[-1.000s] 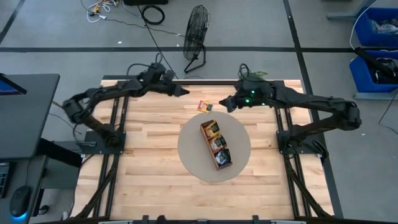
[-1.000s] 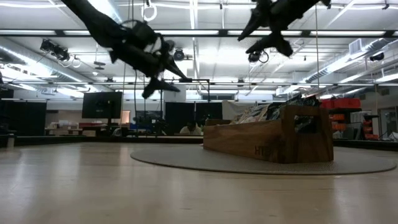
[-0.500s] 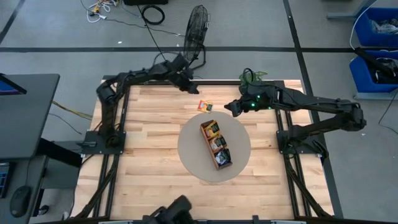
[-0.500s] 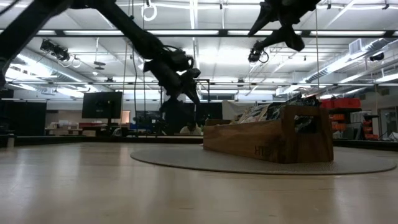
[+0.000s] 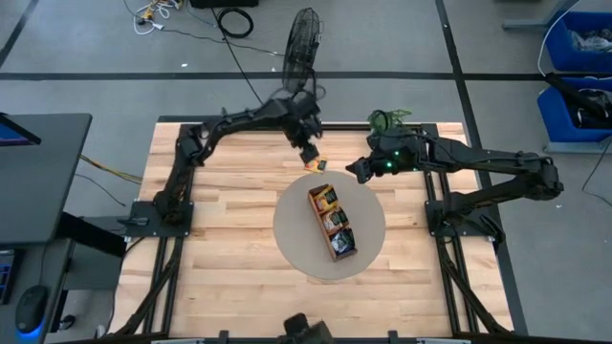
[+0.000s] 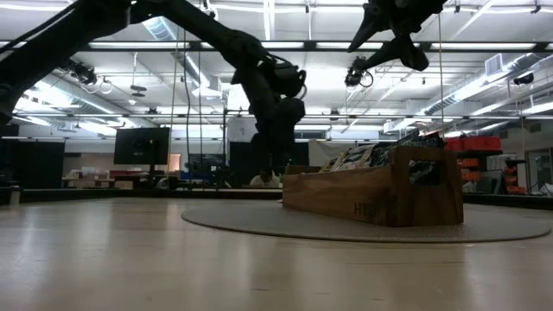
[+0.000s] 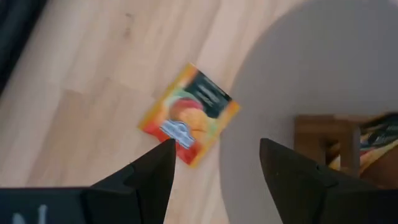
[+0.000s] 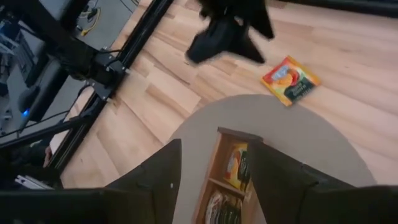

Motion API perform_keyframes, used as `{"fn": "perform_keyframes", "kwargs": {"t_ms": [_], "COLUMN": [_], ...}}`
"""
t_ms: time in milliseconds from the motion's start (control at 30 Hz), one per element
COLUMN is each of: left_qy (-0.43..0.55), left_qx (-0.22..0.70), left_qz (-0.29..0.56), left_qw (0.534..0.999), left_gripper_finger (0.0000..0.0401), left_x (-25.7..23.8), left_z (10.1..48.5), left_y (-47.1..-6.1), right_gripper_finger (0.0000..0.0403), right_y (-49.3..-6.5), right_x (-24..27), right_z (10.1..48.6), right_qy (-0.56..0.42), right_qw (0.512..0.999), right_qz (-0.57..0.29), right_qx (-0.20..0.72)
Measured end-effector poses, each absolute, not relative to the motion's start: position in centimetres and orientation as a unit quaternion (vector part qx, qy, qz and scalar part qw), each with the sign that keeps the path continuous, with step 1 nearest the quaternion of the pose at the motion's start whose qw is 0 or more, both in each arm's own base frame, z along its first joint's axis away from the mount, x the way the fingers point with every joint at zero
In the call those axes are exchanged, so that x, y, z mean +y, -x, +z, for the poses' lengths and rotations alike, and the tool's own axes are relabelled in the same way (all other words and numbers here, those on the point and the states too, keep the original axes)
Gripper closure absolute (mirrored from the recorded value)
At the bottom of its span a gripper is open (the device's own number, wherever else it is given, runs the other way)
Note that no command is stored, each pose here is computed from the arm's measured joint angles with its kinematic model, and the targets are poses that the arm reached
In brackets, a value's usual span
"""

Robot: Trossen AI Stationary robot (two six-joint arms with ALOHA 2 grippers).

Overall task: Pick & Place Tea
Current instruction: Put the orange tea bag into the left section of the wooden organizer

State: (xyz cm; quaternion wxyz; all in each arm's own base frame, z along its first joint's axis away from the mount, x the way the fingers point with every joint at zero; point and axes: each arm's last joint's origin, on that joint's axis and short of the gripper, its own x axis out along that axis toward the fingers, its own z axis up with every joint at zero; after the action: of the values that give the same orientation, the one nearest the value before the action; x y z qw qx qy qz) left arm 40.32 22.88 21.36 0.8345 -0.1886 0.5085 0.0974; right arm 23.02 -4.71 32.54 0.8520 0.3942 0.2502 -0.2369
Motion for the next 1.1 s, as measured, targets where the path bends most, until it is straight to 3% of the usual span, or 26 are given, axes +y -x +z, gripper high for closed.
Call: {"fn": "perform_keyframes", "kwargs": {"t_ms": [233, 600, 800, 1100], "left_qy": [0.11, 0.092, 0.096, 0.06], "left_qx": [0.518, 0.54, 0.601, 0.571], "left_qz": [0.124, 0.148, 0.111, 0.156], "left_qw": [0.839, 0.823, 0.786, 0.804], "left_gripper_finger": [0.0165, 0.0165, 0.0165, 0.0165], "left_x": [20.4, 20.4, 19.1, 18.7], "left_z": [20.5, 18.3, 16.4, 16.5], "left_y": [-42.3, -42.9, -42.6, -43.8], "right_gripper_finger": [0.0213, 0.0213, 0.0213, 0.0213], "right_y": [-22.8, -22.8, -22.8, -22.8], "right_x": [-4.2, -3.9, -3.9, -3.9], "right_z": [32.1, 32.0, 32.0, 32.1], "right_qy": [-0.386, -0.385, -0.387, -0.388], "right_qw": [0.844, 0.843, 0.843, 0.843], "right_qz": [-0.256, -0.254, -0.254, -0.25], "right_qx": [0.27, 0.277, 0.277, 0.277]}}
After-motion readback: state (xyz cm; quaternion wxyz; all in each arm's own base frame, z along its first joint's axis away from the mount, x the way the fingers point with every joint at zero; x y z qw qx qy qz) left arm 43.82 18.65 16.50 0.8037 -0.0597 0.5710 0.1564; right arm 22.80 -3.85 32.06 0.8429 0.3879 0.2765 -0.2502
